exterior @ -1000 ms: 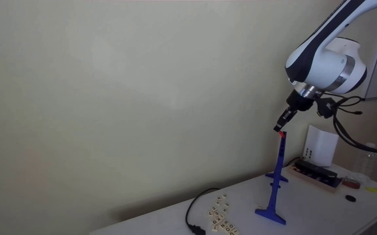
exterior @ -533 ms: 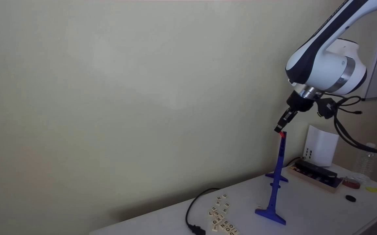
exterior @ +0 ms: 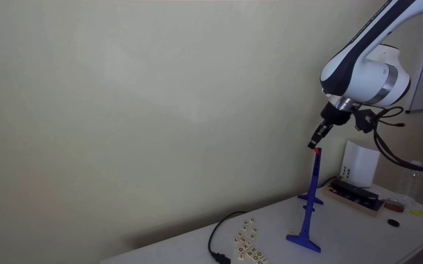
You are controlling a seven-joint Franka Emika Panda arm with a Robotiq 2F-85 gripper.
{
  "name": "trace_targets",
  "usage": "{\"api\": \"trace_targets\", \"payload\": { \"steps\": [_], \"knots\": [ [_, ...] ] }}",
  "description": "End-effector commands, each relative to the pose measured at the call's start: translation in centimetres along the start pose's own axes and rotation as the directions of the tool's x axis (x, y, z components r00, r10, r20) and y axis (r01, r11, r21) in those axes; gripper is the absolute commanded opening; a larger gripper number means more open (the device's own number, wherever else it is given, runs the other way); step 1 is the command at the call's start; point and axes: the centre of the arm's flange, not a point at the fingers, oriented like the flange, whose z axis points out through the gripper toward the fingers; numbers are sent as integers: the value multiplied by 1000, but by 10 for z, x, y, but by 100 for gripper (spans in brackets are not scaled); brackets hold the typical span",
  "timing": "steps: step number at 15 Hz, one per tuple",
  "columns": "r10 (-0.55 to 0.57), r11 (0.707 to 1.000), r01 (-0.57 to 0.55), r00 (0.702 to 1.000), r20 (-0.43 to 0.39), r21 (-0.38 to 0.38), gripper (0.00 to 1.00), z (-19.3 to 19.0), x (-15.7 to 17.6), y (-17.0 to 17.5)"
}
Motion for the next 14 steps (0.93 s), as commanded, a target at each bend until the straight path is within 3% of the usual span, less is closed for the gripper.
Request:
{"api": "trace_targets", "payload": {
  "steps": [1,9,14],
  "knots": [
    [-4,1000,4,1000,18,1,0,0,8,0],
    [-13,1000,13,1000,29,10,0,-2,7,-2],
    [12,1000,-12,1000,-11,-4,0,-3,13,2]
  ]
}}
